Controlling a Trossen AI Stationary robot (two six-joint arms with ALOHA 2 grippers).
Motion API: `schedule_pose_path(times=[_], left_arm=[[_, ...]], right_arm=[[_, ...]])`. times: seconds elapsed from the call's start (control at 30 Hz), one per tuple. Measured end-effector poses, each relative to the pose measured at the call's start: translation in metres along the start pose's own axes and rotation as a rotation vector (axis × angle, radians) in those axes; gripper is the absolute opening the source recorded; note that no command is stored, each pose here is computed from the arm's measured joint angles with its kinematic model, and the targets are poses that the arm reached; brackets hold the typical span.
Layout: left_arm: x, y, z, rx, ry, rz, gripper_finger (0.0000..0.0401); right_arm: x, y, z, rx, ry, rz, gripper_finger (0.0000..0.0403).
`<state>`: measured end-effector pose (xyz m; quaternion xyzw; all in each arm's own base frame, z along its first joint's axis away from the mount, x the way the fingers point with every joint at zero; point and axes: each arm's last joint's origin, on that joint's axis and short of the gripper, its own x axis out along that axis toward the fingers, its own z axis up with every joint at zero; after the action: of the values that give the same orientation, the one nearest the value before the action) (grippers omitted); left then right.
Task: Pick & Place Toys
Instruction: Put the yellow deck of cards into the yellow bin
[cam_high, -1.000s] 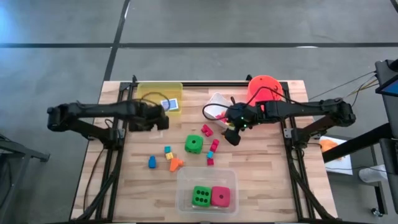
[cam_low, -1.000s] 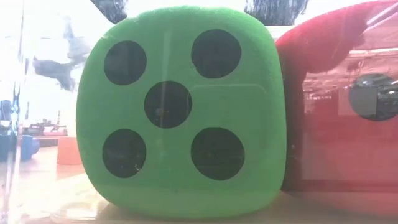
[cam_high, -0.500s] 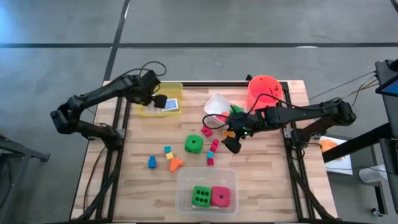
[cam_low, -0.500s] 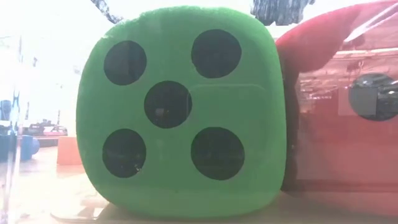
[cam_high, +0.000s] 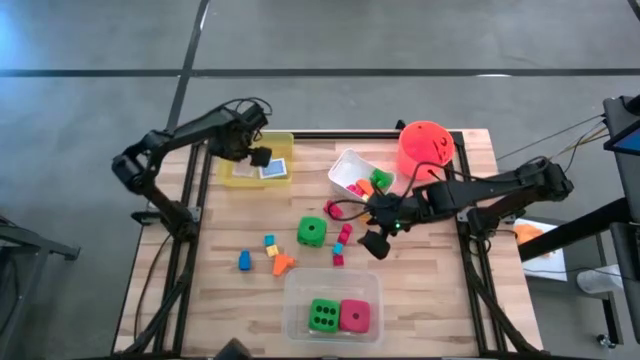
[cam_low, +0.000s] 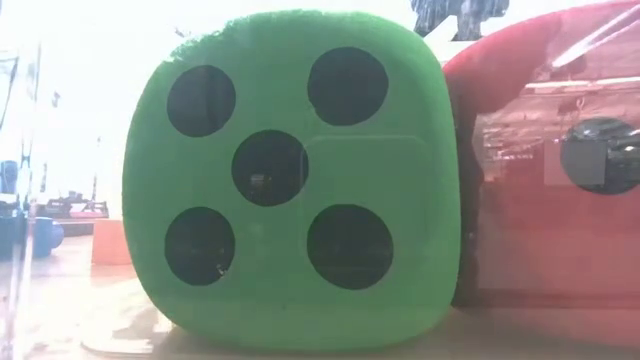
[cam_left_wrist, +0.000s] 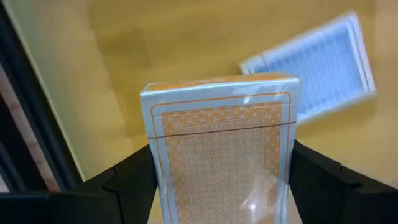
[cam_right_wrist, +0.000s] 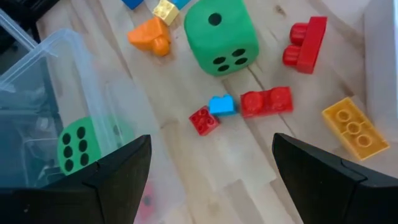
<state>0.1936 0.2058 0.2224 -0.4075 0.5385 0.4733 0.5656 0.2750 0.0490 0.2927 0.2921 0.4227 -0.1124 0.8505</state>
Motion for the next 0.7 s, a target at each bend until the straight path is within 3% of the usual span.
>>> schedule_pose_path(times=[0.27, 0.7], left_arm=[[0.013, 0.011, 0.024, -0.091, -0.008, 0.004, 0.0285], [0.056, 0.015, 0.013, -0.191, 0.01, 0.032, 0.0285]], right_arm=[[-0.001, 0.007, -0.007, 0.016, -0.01, -0.006, 0.033], [-0.001, 0.01, -0.01, 0.045, -0.019, -0.013, 0.033]])
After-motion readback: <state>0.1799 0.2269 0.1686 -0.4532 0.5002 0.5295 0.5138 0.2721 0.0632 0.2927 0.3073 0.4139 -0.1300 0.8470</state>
